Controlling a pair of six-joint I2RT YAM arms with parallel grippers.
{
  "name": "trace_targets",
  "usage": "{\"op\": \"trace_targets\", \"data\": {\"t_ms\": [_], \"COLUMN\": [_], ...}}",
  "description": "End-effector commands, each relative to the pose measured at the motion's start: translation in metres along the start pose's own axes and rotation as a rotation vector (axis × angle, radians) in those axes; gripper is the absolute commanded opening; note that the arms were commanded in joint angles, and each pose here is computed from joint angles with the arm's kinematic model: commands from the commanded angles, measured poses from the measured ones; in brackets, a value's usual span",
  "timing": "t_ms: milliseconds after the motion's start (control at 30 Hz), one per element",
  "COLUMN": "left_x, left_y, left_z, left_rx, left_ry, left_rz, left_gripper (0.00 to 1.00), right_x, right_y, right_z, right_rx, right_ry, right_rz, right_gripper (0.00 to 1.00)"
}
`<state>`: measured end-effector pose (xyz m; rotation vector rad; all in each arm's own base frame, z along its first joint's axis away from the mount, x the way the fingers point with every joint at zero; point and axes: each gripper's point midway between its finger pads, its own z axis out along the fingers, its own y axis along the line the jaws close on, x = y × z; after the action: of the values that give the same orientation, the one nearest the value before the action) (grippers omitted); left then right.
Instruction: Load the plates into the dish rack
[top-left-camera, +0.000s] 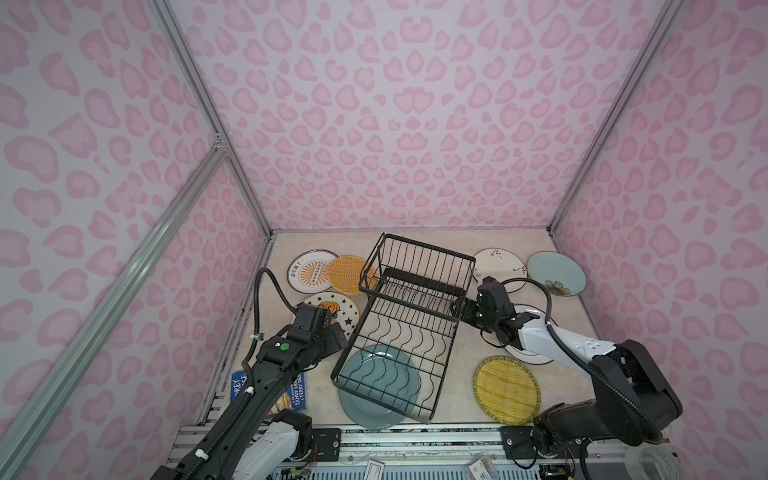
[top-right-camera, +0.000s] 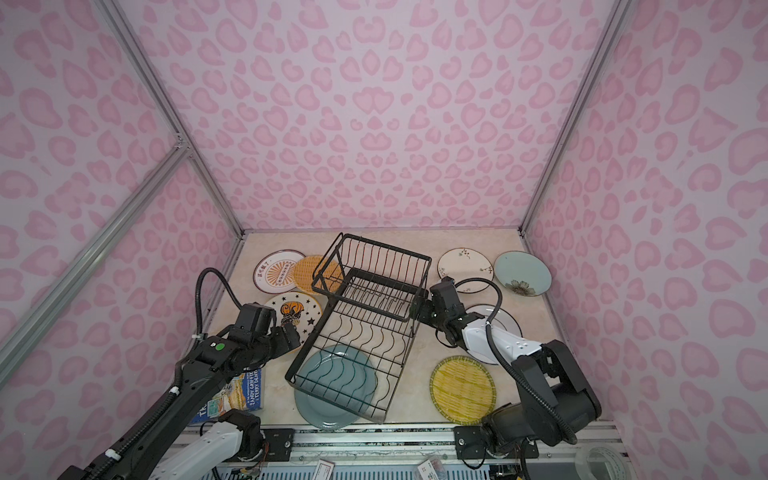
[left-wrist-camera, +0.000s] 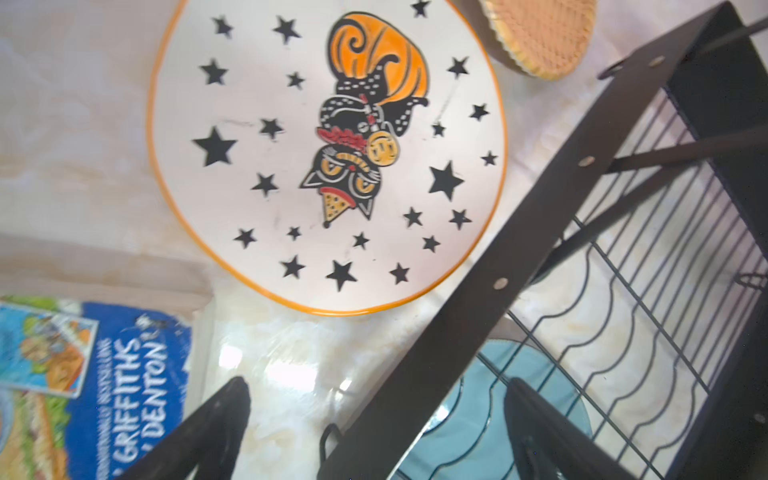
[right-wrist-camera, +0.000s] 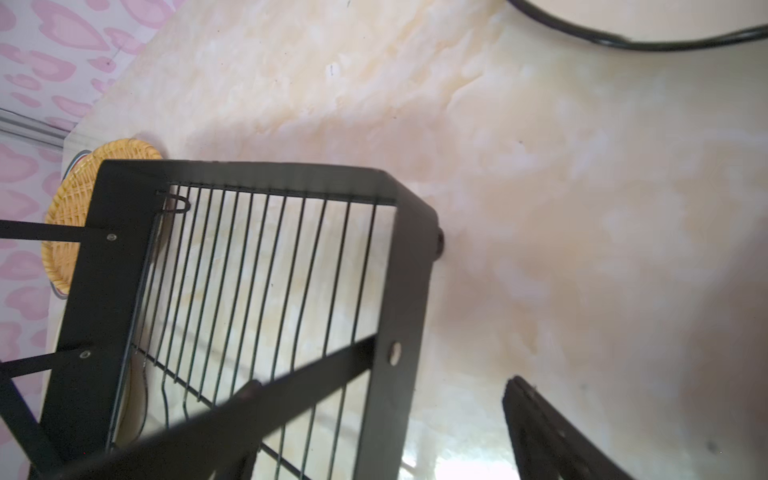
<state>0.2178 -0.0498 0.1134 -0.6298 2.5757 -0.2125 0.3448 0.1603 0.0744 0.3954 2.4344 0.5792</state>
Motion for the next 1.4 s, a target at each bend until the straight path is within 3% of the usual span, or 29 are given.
{"op": "trace_targets", "data": {"t_ms": [0, 167, 300, 500, 633, 1033, 1367], "left_x": [0.012, 0.036, 0.046, 0.077, 0.086, 0.081, 0.058], "left_y": [0.018, 0.002, 0.012, 0.003, -0.012, -0.049, -0.07], "left_z": [-0.007, -0.003, -0.009, -0.007, -0.006, -0.005, 0.015], "left_rx": [-0.074, 0.032, -0.013, -0.022, 0.034, 0.172, 0.134], "left_ry": [0.042, 0.152, 0.195, 0.359, 0.404, 0.402, 0.297], "left_rz": [-0.096, -0.156, -0.201, -0.245, -0.274, -0.343, -0.29], "left_gripper": [0.97, 0.97, 0.97, 0.97, 0.97, 0.97, 0.97], "right_x": [-0.006, -0.011, -0.013, -0.013, -0.015, -0.023, -0.036], "right_y": [0.001, -0.004, -0.007, -0.01, -0.008, -0.01, -0.024], "right_z": [0.007, 0.013, 0.013, 0.017, 0.019, 0.023, 0.025], "right_rx": [0.006, 0.026, 0.036, 0.042, 0.041, 0.042, 0.056], "right_ry": [-0.005, -0.006, -0.009, -0.004, -0.006, -0.015, -0.042], "right_rz": [0.002, 0.026, 0.029, 0.037, 0.037, 0.052, 0.078], "right_gripper": [0.9, 0.9, 0.9, 0.9, 0.9, 0.9, 0.9]}}
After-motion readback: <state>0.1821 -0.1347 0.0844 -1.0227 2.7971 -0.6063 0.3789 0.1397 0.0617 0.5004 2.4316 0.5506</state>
